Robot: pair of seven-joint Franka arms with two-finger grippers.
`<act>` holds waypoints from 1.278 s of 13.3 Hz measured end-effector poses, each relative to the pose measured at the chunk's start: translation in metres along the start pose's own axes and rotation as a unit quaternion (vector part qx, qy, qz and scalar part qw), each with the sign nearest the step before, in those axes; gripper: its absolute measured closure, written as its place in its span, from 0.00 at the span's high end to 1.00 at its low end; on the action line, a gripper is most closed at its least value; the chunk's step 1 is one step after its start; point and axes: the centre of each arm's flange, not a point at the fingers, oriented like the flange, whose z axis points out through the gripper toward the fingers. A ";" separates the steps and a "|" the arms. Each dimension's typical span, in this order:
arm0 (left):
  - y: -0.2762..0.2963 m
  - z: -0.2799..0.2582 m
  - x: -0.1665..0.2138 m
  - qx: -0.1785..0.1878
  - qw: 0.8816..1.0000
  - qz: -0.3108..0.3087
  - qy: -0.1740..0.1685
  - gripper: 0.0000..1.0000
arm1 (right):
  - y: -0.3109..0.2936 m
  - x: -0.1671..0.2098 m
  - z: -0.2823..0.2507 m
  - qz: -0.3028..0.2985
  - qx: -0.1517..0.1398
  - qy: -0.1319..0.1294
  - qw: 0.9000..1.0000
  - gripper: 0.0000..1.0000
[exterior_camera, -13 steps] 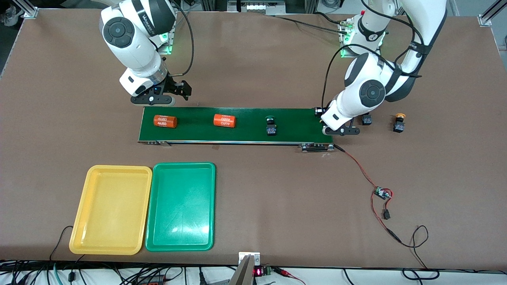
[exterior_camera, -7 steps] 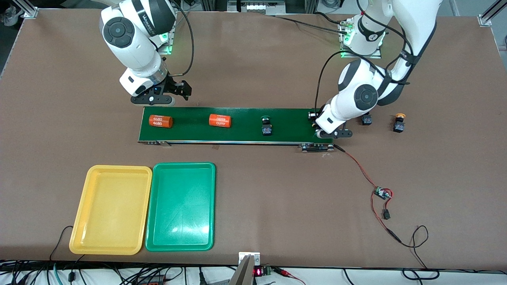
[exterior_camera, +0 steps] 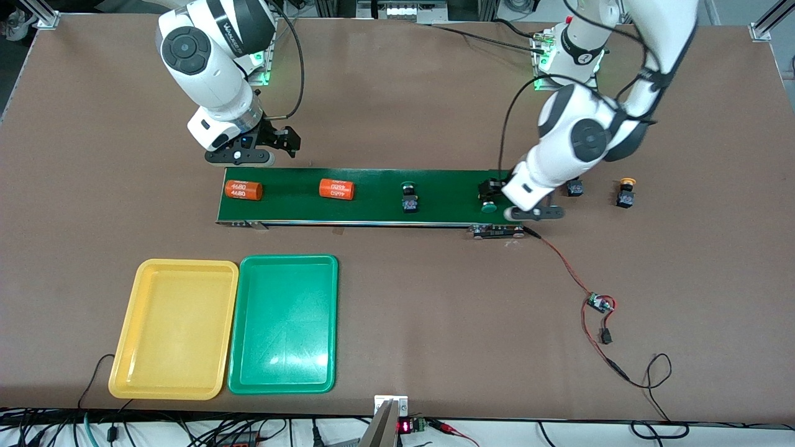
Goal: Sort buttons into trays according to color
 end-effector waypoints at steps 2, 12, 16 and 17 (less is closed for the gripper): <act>-0.070 -0.025 0.026 0.004 0.999 -0.041 -0.001 1.00 | -0.003 -0.001 -0.001 0.002 0.001 0.002 1.000 1.00; -0.214 0.035 0.007 0.024 0.994 0.042 -0.095 1.00 | -0.084 -0.011 0.055 0.016 0.015 0.027 0.999 1.00; -0.219 0.062 -0.004 0.022 0.995 0.042 -0.083 1.00 | -0.108 0.009 0.068 0.019 0.015 0.027 0.999 1.00; -0.220 0.072 -0.007 0.019 0.995 0.041 -0.085 1.00 | -0.111 0.012 0.072 0.019 0.014 0.026 0.999 1.00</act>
